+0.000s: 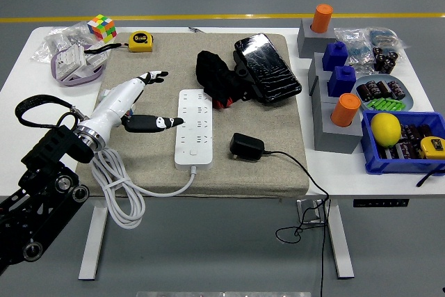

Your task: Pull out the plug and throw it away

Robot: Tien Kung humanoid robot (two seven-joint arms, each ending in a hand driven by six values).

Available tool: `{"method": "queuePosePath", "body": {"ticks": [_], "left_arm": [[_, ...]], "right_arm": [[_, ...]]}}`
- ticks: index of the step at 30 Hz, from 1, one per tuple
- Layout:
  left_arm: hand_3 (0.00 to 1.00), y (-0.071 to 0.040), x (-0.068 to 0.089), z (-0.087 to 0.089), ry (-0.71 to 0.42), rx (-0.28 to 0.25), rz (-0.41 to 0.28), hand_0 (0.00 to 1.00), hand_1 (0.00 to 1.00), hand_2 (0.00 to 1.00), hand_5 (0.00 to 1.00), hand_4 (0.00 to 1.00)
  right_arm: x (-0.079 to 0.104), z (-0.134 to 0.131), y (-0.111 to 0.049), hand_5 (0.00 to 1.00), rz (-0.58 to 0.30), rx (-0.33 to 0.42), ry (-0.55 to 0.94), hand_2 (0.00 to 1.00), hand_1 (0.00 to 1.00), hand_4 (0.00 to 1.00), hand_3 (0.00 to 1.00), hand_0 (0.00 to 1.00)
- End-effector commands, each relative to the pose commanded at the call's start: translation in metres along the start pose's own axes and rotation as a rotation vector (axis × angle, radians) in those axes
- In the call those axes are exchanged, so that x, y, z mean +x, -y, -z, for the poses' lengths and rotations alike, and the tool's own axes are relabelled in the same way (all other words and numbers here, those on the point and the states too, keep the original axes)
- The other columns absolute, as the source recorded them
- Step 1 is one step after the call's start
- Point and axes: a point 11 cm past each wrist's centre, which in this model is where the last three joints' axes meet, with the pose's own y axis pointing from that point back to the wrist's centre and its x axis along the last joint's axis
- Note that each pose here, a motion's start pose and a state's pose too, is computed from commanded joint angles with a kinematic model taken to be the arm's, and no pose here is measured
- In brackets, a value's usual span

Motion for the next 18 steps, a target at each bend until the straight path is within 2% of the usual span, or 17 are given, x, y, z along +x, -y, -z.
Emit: {"method": "queuePosePath", "body": {"ticks": [12,18], "left_arm": [[0.932,-0.0021,-0.0035,0.0045,-0.006,0.015,0.007,0.840,0.880,0.889,0.428,0.960],[0.932,-0.0011,0.0009,0.0046,-0.002,0.014,-0.002,0.839,0.878,0.889,0.427,0.957]], "right_arm": [[-0.0005,-0.0013,0.0001,0.491,-0.002,-0.002,-0.002,0.669,0.645,0.971,0.567,0.570],[-0.0025,0.0025,0.0001,0.491,0.003,0.007,-0.005,0.669,0.645,0.971,0.568,0.569]]}}
